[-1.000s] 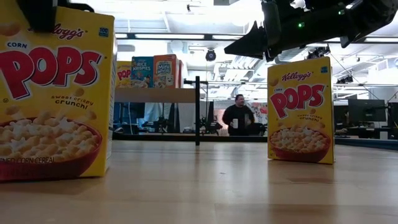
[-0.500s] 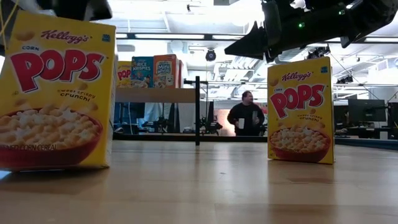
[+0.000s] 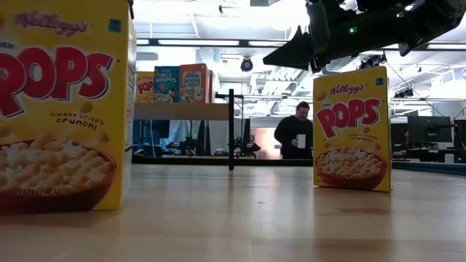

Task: Stack cereal on shelf
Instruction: Put the left yellow cereal box on the shelf aligned with the other yellow cereal box

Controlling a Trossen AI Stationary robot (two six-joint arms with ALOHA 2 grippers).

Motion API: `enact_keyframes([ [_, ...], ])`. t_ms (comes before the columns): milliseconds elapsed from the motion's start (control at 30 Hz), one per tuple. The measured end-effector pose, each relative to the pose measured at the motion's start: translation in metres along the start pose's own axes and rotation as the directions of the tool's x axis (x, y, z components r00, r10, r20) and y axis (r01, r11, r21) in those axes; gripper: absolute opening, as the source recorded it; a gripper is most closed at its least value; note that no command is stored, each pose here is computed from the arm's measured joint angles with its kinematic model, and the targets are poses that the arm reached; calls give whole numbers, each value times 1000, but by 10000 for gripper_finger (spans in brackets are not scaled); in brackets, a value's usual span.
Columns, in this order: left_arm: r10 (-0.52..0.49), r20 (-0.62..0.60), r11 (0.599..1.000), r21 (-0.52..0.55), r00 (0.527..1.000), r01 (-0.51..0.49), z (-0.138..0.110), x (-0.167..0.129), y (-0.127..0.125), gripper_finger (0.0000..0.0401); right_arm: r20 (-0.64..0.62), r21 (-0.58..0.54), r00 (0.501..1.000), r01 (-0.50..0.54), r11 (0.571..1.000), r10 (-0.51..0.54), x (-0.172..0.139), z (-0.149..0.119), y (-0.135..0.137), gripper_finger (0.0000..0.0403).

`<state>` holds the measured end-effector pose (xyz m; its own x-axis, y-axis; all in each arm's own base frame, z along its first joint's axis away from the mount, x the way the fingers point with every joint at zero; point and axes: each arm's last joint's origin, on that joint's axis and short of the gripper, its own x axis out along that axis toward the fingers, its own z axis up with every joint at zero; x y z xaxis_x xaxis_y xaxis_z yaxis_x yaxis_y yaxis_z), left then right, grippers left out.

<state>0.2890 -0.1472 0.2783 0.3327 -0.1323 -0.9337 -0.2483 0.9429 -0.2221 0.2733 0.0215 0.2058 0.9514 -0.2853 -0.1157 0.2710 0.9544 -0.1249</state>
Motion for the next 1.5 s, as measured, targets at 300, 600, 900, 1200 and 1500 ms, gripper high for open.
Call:
enact_keyframes([
  [300,-61,54,990,-121,997,67,-6,-1,-17,289,-9,4,1000,-1,1000,1,0,-1,0,0],
  [600,-6,24,986,-164,1000,10,-17,22,-32,294,-9,4,1000,-1,1000,1,0,-1,0,0],
  [900,38,36,992,-125,999,-33,-19,28,-32,294,-6,13,1000,-24,1000,24,0,-1,1,0],
  [1200,62,56,994,-96,997,-56,-18,27,-31,294,-5,9,1000,-27,1000,27,0,-1,1,0],
  [1500,58,42,993,-110,997,-53,-19,27,-32,294,-5,5,1000,-28,1000,28,0,-1,1,0],
])
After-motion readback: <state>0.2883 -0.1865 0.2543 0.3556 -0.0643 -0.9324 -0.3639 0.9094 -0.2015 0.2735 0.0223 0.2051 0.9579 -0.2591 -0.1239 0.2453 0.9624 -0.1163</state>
